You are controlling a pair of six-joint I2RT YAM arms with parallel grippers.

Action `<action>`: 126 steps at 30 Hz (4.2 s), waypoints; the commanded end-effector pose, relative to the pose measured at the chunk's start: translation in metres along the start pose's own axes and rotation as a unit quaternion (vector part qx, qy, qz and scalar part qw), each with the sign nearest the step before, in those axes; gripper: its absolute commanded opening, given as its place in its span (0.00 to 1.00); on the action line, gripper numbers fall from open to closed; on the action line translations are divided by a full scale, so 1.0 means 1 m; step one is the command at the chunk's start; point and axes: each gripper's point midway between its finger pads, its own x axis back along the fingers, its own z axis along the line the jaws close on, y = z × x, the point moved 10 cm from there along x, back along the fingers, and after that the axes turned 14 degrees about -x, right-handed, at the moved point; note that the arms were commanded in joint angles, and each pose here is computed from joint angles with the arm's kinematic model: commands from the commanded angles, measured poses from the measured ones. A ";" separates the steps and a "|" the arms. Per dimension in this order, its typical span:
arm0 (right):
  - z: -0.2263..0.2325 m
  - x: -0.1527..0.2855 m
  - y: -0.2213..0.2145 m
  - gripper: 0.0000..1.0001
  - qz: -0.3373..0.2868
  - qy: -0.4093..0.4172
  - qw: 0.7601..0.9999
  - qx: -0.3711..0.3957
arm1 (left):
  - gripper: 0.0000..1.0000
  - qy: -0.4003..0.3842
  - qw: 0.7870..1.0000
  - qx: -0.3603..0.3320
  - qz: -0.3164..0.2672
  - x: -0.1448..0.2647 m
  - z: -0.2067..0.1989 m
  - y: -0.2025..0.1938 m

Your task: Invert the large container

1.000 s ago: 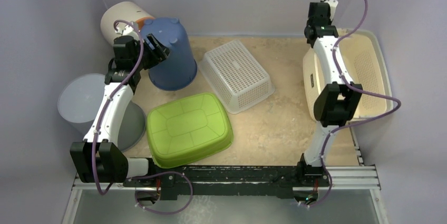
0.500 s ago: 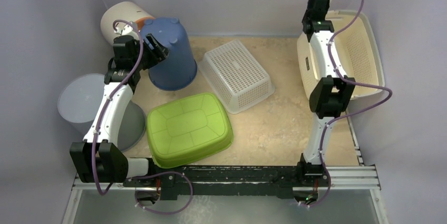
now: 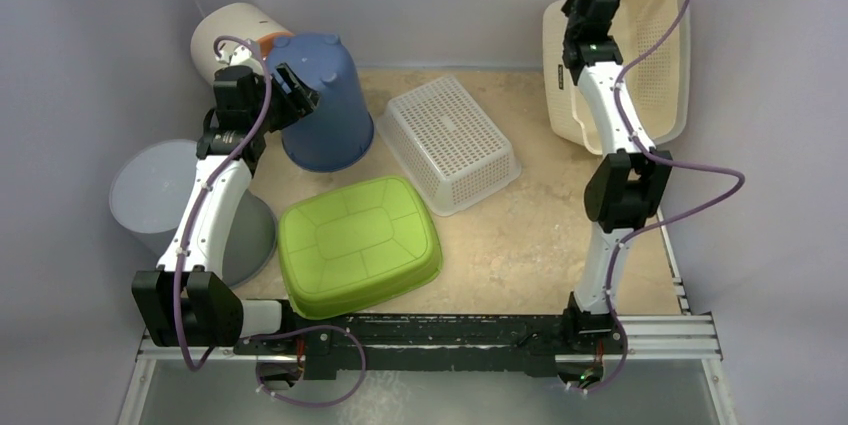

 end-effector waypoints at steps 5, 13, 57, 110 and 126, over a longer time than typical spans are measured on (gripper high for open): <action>0.002 0.067 0.035 0.00 -0.063 0.038 0.995 -0.066 | 0.68 -0.006 0.999 -0.016 -0.036 0.010 -0.003 0.014; -0.004 0.118 0.066 0.00 -0.113 0.085 0.985 -0.095 | 0.68 -0.008 0.999 -0.024 -0.038 0.008 -0.003 0.017; -0.028 0.113 -0.003 0.65 -0.135 0.086 0.973 -0.169 | 0.68 0.021 0.999 -0.040 -0.003 -0.015 0.011 -0.002; -0.047 0.132 0.154 0.99 -0.021 -0.129 0.991 0.031 | 0.68 -0.015 0.999 0.000 -0.038 -0.008 0.003 -0.001; -0.077 0.107 0.140 0.70 0.034 -0.140 0.986 -0.082 | 0.68 -0.019 0.999 0.000 -0.029 -0.014 0.007 -0.014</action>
